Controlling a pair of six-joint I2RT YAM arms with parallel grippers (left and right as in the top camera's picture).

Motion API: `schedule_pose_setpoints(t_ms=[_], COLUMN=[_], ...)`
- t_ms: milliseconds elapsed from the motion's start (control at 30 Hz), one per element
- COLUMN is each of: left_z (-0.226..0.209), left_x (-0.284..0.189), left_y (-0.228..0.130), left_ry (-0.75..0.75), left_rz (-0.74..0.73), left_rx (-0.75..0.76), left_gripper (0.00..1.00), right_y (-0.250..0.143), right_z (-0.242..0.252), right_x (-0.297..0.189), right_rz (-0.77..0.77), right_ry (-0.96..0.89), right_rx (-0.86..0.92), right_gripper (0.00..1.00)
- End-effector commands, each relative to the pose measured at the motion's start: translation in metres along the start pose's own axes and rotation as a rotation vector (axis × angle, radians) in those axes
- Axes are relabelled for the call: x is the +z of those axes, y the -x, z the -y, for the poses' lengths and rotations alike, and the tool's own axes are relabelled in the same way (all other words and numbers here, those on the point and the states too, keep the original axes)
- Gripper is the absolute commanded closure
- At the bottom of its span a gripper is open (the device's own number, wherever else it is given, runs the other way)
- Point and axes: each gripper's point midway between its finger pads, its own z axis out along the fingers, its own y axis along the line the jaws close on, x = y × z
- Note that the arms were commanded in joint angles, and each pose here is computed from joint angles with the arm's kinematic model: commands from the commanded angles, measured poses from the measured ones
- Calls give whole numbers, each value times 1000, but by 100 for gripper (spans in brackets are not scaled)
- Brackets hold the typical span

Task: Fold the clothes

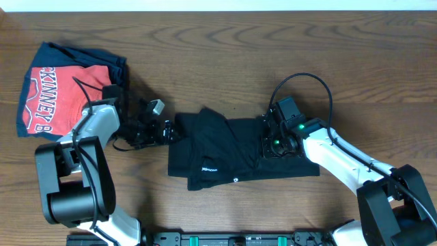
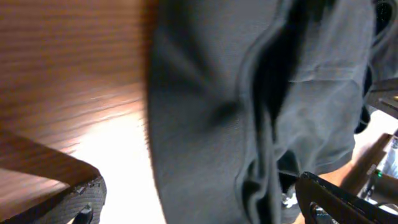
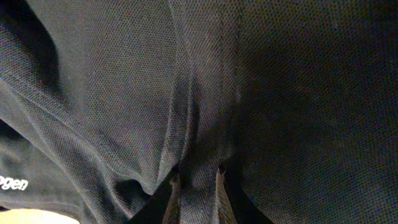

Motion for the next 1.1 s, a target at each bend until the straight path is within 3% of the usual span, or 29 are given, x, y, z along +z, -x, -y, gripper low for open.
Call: schedule_pose_setpoints(t_ms=[0,367,533,667,900,967,1067], left_z=[1,32,31,30,29,30,33], left_x=[31,72,75,78,81,83,85], left_y=[-34,-67,-60,-53,-42,-40,-42], left_ry=[-38,-71,-54,-40,-24,-23,-22], left_rz=[-121,-305,-278,-255,-214,-209,-217], left_rx=[-39,-32,-106,-185,-305,-303,-292], left_gripper=[2,0,16,42,44,54,76], right_y=[2,2,2,2,1,1,1], right_z=[-3,-4,-4,-4,-4,-4,-4], right_x=[0,0,0,0,0,0,0], right_rz=[0,-2,-2,-2,-3,-4,-4], right_ry=[3,6,6,6,6,5,5], right_rx=[-13,-12,-13,-13,-13,-12,-12], right_gripper=[82,82,83,83,83,83,83])
